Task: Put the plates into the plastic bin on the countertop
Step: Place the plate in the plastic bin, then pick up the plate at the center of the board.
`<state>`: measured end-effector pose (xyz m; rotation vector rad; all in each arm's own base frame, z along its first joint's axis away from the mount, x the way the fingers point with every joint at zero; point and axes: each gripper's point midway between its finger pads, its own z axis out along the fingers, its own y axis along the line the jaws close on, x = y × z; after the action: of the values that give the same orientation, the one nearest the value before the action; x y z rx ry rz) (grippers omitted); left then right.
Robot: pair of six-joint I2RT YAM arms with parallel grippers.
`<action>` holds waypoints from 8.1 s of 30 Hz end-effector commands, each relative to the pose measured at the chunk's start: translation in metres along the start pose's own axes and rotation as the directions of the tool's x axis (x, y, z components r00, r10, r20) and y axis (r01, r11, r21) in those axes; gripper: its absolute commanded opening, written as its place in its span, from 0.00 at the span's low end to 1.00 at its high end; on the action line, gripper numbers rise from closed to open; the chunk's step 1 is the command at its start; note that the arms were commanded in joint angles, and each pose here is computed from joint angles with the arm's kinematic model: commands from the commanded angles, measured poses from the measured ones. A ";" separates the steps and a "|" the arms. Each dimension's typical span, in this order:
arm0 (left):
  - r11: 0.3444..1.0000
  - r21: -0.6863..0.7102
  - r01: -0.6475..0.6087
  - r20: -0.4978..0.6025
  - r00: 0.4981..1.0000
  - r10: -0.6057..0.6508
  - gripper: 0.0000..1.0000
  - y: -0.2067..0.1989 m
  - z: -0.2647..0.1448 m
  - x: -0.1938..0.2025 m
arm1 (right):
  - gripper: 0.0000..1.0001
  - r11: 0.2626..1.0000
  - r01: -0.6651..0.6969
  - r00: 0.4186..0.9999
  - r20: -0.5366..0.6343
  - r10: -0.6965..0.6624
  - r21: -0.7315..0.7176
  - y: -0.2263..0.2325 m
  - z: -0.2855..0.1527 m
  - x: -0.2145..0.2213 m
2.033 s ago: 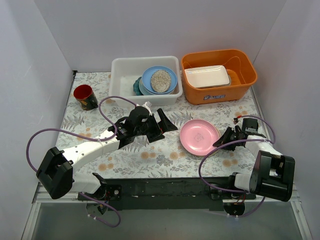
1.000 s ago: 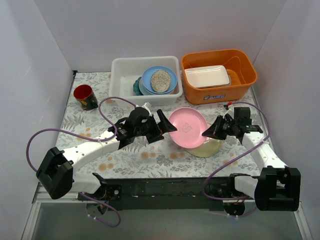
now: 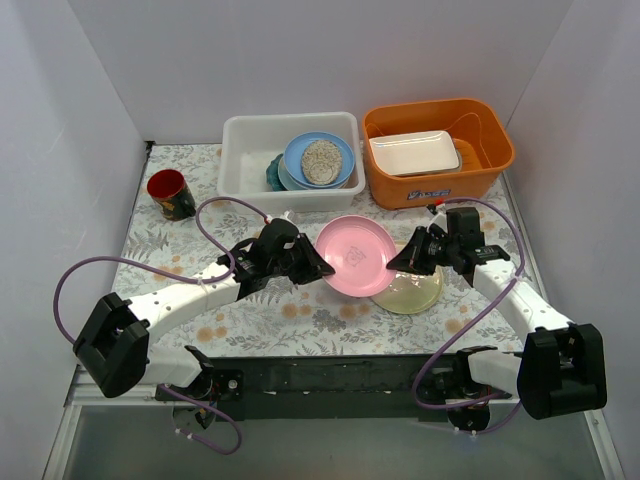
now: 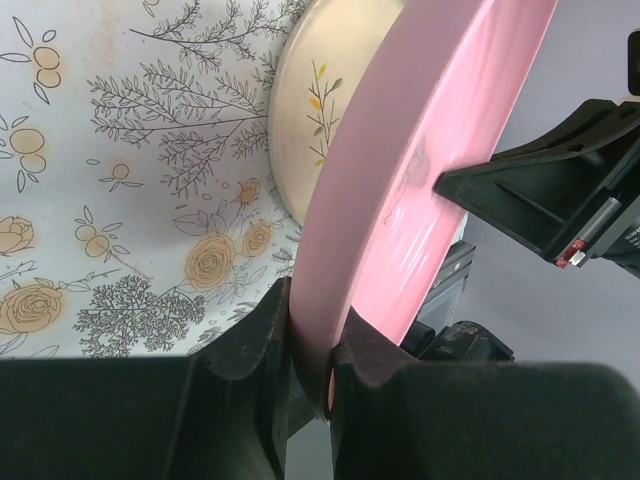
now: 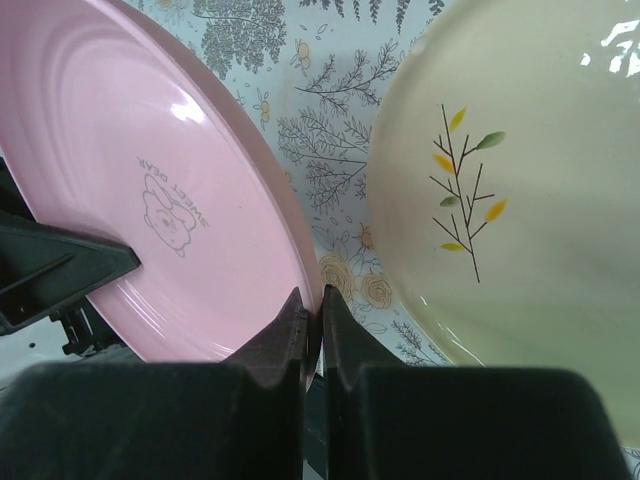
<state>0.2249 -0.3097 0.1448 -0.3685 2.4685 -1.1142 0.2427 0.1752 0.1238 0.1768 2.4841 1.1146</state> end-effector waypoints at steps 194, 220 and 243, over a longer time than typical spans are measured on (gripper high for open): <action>0.997 0.082 -0.011 -0.114 0.993 0.020 0.98 -0.022 0.070 0.013 | 0.98 0.959 -0.124 0.968 0.242 0.062 0.254 -0.127 -0.054 -0.033; 1.000 0.012 0.014 -0.215 0.976 -0.011 0.98 0.021 0.128 0.036 | 0.96 0.963 -0.145 0.978 0.183 0.104 0.227 -0.150 -0.034 -0.015; 0.990 0.132 0.052 -0.235 0.972 -0.020 0.89 0.014 0.152 0.062 | 0.88 0.986 -0.142 0.985 0.113 0.132 0.089 -0.137 -0.020 -0.003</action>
<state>0.2649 -0.4188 0.0579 -0.2740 2.5380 -1.4219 0.2644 0.0540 0.0437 0.4294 2.3948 0.9205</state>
